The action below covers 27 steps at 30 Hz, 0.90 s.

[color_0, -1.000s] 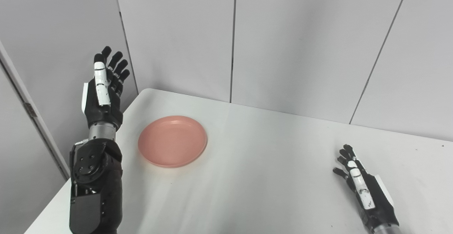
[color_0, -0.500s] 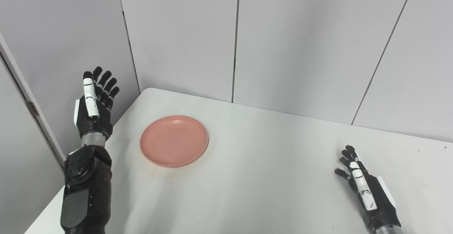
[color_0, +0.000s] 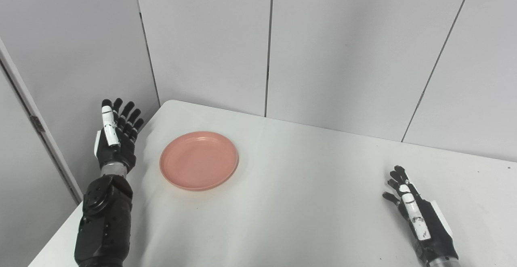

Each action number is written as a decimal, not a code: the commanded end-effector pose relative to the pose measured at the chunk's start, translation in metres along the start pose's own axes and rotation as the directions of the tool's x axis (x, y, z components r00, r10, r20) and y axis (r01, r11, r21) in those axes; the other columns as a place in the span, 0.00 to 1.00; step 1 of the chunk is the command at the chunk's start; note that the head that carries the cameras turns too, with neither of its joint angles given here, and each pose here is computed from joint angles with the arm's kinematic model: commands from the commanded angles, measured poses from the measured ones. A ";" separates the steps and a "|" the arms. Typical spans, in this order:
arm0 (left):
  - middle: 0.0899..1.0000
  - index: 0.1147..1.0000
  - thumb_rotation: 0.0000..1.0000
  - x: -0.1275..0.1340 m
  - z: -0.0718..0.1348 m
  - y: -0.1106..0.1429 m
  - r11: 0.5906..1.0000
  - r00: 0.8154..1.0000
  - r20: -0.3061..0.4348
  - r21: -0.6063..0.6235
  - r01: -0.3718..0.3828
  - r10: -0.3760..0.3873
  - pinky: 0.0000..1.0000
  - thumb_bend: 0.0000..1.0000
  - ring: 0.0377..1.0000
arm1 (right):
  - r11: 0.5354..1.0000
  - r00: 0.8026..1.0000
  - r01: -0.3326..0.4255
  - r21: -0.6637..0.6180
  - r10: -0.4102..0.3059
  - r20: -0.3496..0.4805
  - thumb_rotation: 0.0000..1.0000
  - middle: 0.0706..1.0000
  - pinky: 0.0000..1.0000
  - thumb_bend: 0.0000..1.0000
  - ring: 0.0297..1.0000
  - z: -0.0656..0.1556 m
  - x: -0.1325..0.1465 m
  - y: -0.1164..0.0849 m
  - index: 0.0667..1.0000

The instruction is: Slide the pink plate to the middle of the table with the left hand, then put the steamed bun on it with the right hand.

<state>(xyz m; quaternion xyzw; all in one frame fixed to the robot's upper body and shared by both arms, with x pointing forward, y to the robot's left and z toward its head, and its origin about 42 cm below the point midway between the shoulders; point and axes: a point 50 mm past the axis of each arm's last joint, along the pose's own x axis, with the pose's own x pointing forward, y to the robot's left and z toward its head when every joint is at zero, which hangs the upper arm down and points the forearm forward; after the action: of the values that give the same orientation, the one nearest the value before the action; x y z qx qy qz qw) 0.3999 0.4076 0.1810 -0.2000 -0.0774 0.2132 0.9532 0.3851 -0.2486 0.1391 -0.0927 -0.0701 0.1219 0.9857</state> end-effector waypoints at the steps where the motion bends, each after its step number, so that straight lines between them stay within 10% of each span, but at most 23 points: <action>1: 0.92 0.94 1.00 0.013 0.023 -0.011 0.999 0.996 0.079 -0.008 0.037 -0.036 0.94 0.58 0.92 | 1.000 1.000 0.020 -0.006 -0.020 0.014 1.00 0.96 0.95 0.15 0.95 0.006 0.001 -0.004 0.97; 17: 0.93 0.95 1.00 0.015 -0.027 -0.014 0.996 0.990 -0.124 -0.064 0.061 -0.069 0.95 0.57 0.92 | 1.000 1.000 0.027 -0.012 -0.027 0.004 1.00 0.95 0.95 0.15 0.94 0.009 0.000 0.000 0.96; 27: 0.91 0.92 1.00 0.005 -0.064 -0.043 0.982 0.945 -0.268 -0.086 0.171 -0.188 0.93 0.55 0.90 | 1.000 1.000 0.023 -0.008 -0.023 0.004 1.00 0.96 0.95 0.12 0.95 0.009 -0.001 0.001 0.97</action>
<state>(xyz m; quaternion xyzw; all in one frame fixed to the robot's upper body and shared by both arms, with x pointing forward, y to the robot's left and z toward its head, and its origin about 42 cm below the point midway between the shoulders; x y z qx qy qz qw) 0.4329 0.3670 0.1519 -0.2366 -0.0047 0.1141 0.9649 0.3813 -0.2448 0.1405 -0.0942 -0.0650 0.1154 0.9867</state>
